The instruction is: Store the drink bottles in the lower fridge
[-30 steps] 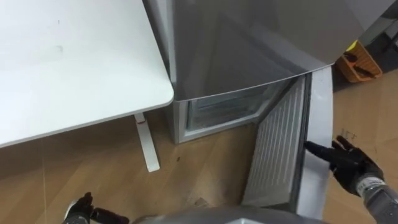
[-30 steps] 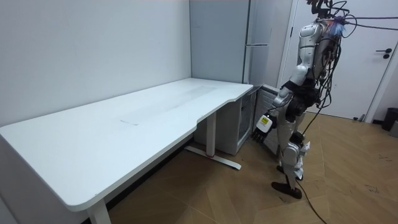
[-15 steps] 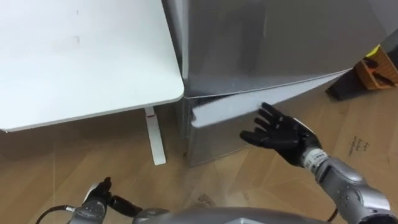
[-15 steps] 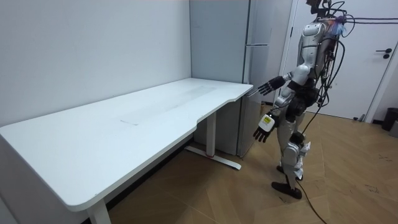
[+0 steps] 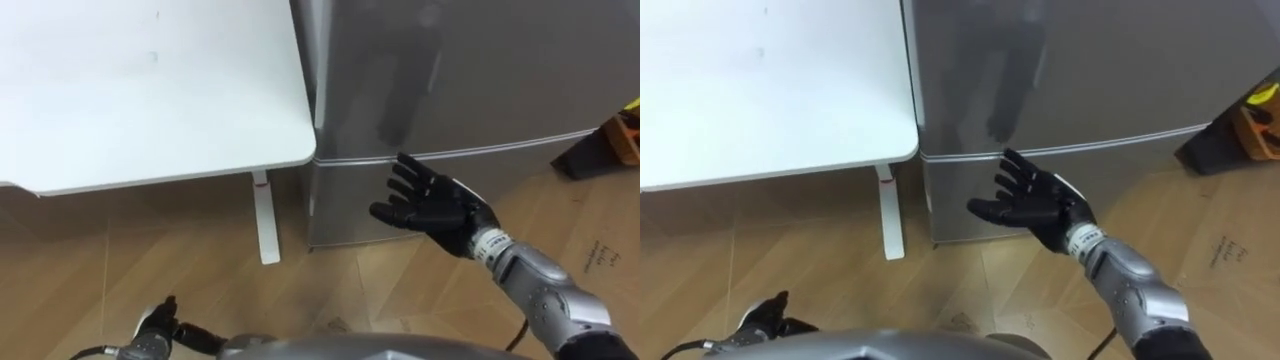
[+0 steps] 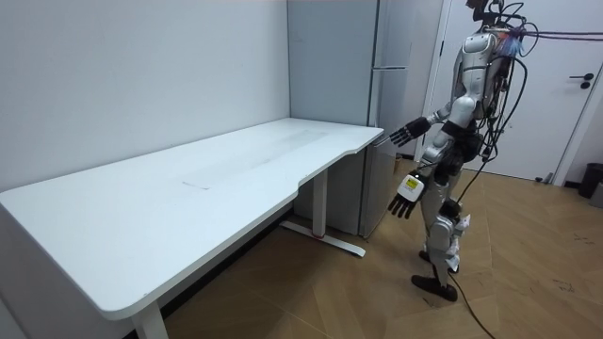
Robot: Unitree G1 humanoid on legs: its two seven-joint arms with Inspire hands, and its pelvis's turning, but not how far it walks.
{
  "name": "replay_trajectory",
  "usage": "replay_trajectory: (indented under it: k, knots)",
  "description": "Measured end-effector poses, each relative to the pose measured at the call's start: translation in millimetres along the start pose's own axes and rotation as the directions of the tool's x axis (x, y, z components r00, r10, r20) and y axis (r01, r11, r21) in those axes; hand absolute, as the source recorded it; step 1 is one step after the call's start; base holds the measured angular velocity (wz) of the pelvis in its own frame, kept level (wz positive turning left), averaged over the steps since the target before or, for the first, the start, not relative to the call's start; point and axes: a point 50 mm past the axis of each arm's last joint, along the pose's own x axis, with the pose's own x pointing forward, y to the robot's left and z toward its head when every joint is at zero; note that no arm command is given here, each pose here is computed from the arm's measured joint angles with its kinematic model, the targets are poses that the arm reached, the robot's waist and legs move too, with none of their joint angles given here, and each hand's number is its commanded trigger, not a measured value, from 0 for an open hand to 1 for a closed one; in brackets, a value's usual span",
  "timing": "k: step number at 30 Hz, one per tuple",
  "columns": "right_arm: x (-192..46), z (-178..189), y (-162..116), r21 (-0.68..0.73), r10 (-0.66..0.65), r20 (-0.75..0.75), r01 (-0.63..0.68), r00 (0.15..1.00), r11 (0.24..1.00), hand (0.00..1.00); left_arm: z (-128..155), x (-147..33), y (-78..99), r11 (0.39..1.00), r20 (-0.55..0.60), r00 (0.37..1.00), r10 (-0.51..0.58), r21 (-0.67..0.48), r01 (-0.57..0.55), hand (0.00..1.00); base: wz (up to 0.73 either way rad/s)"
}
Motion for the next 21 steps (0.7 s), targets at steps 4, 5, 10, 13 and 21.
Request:
replay_trajectory:
  k: [4,5,10,13,21]
  knots:
    - [-5,-19,-14,0.033,-0.065,-0.079,0.068,0.995,0.997,0.0,-4,-0.6,-0.3,1.0,-0.016,1.0,-0.001,0.0,0.001,0.0,0.06]
    - [-8,-28,-19,0.048,-0.092,-0.112,0.098,0.989,0.994,0.0,-7,-1.1,-0.6,1.0,-0.024,1.0,-0.001,0.001,0.001,0.0,0.16]
    - [-23,-67,-36,0.086,-0.192,-0.264,0.221,0.945,0.971,0.0,-13,-2.2,1.3,1.0,-0.037,0.999,0.007,-0.014,-0.008,0.0,0.09]
    - [-35,-87,-45,0.089,-0.239,-0.346,0.286,0.907,0.954,0.0,-14,-2.2,4.2,1.0,-0.037,0.999,0.018,-0.023,-0.018,0.0,0.06]
    - [-64,-133,-51,0.087,-0.337,-0.524,0.443,0.782,0.893,0.0,-29,-4.5,3.2,1.0,-0.074,0.997,0.017,0.015,-0.016,0.0,0.09]
